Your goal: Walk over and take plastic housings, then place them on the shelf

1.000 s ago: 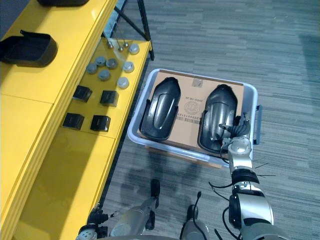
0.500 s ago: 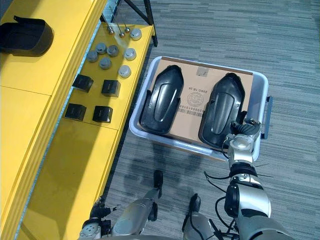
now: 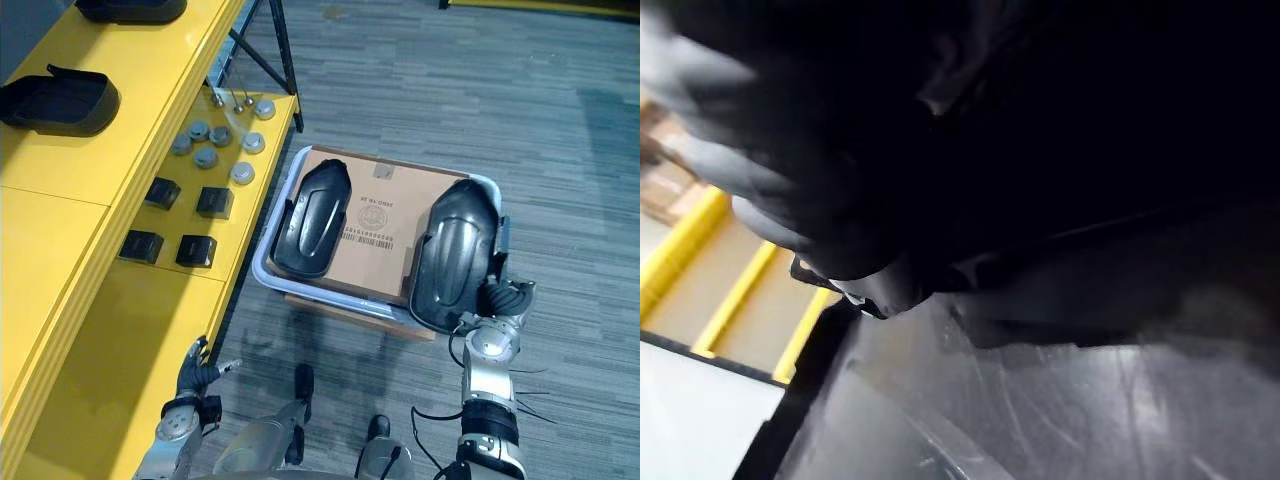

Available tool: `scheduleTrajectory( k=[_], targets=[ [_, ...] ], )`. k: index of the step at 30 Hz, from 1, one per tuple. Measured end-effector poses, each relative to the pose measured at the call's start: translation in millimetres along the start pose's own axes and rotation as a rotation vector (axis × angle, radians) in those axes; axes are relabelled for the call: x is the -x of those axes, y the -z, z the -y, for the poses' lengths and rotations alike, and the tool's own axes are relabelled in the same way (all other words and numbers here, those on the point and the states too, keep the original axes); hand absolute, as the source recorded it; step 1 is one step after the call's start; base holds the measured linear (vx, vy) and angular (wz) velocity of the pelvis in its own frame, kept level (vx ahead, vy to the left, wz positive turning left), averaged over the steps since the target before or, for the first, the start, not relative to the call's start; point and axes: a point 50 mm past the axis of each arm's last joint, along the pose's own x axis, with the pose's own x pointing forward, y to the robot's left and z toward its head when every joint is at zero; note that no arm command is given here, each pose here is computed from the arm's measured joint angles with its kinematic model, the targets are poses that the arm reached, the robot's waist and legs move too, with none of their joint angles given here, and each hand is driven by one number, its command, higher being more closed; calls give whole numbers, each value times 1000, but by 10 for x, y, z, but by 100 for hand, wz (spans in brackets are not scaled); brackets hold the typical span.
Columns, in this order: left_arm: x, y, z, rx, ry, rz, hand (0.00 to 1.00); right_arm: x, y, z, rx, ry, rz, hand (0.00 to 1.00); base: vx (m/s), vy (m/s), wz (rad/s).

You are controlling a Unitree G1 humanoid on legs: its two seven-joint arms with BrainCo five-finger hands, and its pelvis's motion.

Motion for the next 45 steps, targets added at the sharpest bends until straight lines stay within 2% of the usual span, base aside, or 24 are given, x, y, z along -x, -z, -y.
scheduleTrajectory(
  k=[5, 11, 20, 28, 29, 31, 32, 40, 45],
  targets=[
    [56, -559, 264, 93, 72, 238, 0, 254, -294, -167, 23, -62, 155, 100, -59, 6, -9],
    [139, -996, 598, 159, 190, 417, 0, 550, -615, -462, 29, -184, 321, 100, -37, -1, -5],
    [204, -1278, 1013, 165, 328, 524, 0, 1037, -916, -876, -4, -391, 488, 100, -29, -9, -7],
    [166, -1265, 1071, 111, 328, 519, 0, 1251, -984, -1016, -73, -500, 500, 100, -32, 0, -9],
    [147, -1261, 1083, 103, 328, 516, 100, 1254, -981, -1018, -79, -503, 495, 100, -39, 3, -14],
    [139, -1255, 1098, 94, 334, 512, 100, 1248, -967, -1016, -88, -508, 479, 100, -20, -4, -7],
    [123, -1255, 1113, 88, 342, 510, 100, 1237, -944, -1011, -86, -511, 468, 0, -14, 1, -5],
    [10, -1075, 1046, 70, 327, 411, 100, 1248, -868, -1005, -73, -559, 456, 0, -1, 0, -1],
    [-16, -933, 1067, 29, 342, 339, 100, 1330, -905, -1039, -152, -648, 463, 0, 0, 0, 0]
  ],
)
